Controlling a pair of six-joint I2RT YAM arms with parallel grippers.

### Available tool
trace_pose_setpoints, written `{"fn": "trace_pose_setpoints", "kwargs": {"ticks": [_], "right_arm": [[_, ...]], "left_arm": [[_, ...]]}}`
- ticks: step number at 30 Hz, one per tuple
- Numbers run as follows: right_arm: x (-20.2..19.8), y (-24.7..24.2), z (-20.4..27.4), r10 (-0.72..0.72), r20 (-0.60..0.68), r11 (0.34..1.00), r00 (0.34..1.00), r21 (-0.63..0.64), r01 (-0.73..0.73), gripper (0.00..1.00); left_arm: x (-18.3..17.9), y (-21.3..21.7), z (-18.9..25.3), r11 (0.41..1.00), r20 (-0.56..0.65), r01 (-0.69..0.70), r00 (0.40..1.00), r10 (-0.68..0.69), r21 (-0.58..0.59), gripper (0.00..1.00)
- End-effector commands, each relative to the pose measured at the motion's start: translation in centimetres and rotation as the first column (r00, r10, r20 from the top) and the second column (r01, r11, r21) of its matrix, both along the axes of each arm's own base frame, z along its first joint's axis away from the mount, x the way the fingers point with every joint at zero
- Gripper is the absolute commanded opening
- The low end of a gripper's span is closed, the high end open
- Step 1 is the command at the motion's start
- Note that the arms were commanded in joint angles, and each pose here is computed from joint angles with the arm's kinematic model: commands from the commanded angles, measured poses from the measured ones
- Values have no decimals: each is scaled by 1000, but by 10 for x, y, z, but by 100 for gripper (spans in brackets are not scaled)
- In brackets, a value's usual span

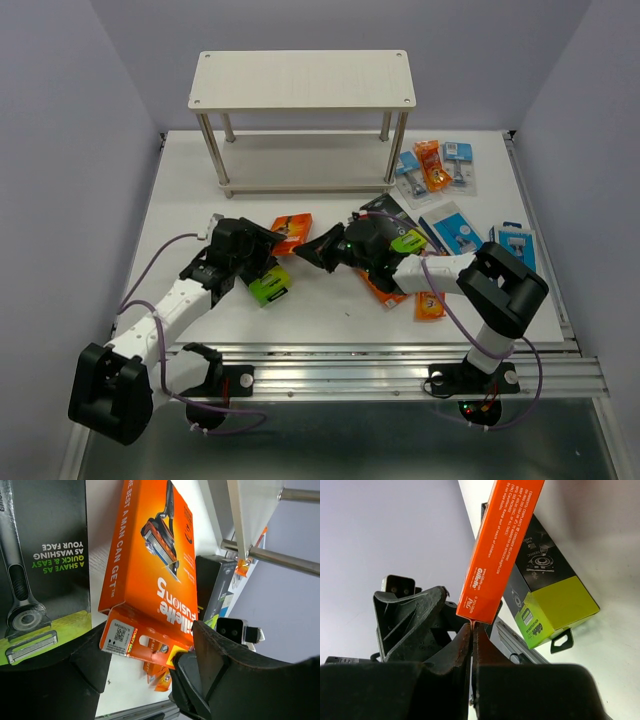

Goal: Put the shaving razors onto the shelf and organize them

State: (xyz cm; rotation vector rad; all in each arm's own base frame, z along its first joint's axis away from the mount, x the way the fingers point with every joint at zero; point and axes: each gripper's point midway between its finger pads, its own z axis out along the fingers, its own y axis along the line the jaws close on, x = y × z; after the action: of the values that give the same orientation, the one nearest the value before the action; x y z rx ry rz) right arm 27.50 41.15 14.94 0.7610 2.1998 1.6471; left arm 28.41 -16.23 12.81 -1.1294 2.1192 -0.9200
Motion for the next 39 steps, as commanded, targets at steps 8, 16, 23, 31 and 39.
{"fn": "trace_pose_setpoints", "kwargs": {"ticks": [8,16,23,31,39], "right_arm": [[0,17,38,76,83,995,994,59,-81,1],[-7,18,30,130,92,991,987,10,-132,1],[-6,5,34,210,218,976,953,-100,-192,42],[-13,-44,35,309,317,947,897,-194,-257,79],[-7,-85,50,359,412,908,837,-362,-211,86]], "left_arm": [[14,-2,-3,999,1,-48,999,49,-18,63],[16,6,13,996,66,-89,994,90,-16,24],[28,1,32,998,190,-53,980,55,-18,0],[49,2,73,996,421,-63,903,82,-60,0],[55,5,104,991,563,-72,817,124,-113,0]]}}
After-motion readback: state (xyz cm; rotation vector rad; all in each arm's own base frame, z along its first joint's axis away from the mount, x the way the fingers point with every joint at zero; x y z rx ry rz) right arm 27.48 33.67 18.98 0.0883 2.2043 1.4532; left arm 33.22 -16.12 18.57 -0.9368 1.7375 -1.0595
